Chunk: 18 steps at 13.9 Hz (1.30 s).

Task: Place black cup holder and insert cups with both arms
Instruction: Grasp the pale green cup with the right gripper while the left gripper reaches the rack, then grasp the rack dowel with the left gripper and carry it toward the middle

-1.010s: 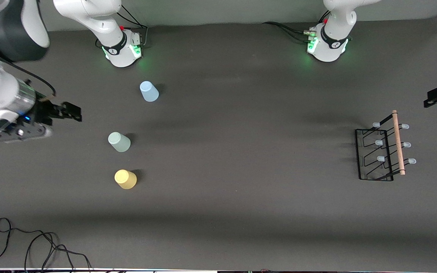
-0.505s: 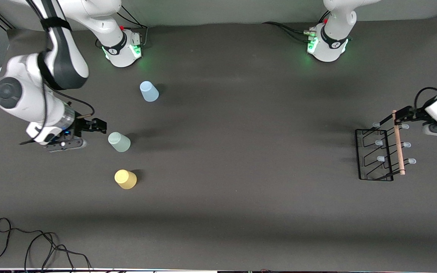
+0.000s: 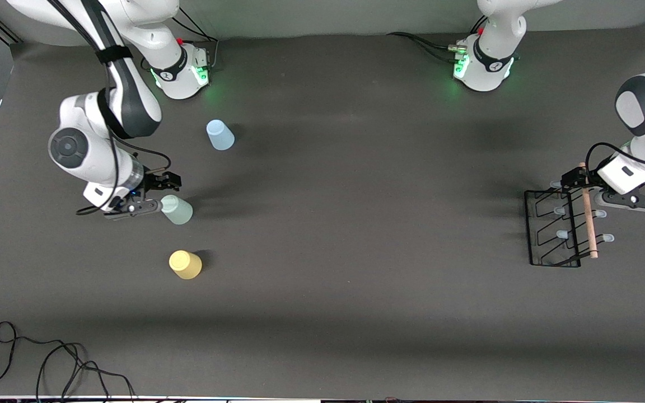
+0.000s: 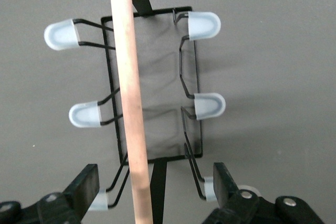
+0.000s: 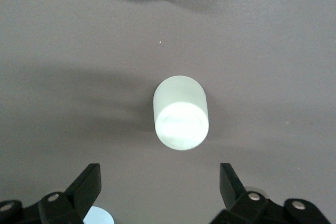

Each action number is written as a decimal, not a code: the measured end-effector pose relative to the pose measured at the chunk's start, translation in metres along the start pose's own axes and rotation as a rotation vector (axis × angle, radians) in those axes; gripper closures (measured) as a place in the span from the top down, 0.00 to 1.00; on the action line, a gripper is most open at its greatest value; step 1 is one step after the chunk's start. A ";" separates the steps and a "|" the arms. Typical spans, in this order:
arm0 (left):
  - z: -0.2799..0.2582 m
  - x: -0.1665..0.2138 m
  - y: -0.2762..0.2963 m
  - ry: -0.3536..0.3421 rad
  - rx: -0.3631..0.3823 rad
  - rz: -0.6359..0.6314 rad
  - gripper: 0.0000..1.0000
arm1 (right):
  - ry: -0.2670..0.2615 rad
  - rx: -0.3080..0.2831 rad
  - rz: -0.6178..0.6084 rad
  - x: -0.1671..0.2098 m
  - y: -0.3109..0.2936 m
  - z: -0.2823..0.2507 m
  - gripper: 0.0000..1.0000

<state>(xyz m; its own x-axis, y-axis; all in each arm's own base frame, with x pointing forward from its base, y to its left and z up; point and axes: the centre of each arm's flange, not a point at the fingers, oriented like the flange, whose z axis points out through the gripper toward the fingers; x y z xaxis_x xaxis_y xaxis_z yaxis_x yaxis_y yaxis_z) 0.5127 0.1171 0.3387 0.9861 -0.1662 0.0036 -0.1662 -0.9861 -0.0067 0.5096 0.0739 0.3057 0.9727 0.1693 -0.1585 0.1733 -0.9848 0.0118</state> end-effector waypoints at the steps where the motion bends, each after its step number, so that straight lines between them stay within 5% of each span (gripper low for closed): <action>1: 0.005 0.002 -0.001 0.005 0.002 0.000 0.95 | -0.003 0.001 0.001 0.003 0.001 0.009 1.00; 3: 0.011 0.004 -0.002 0.011 0.004 0.000 0.84 | -0.008 0.002 0.009 0.008 0.005 0.027 1.00; 9: 0.006 0.007 -0.004 0.025 0.009 -0.014 0.20 | 0.008 -0.017 -0.002 0.016 0.012 0.069 0.99; 15: -0.044 0.026 -0.013 -0.035 -0.016 -0.039 0.16 | 0.004 -0.018 0.004 0.016 0.016 0.074 0.65; 18: -0.118 0.045 -0.021 -0.038 -0.016 -0.089 0.16 | -0.015 -0.019 0.007 0.016 0.017 0.068 0.65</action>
<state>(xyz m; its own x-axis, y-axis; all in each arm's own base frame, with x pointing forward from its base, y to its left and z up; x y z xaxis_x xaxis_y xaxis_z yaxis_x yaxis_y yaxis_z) 0.5603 0.1298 0.4566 0.9964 -0.0779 -0.0343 -0.0776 -0.9970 0.0080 0.5180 0.0571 0.2364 0.9715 0.1615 -0.1736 0.1694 -0.9850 0.0318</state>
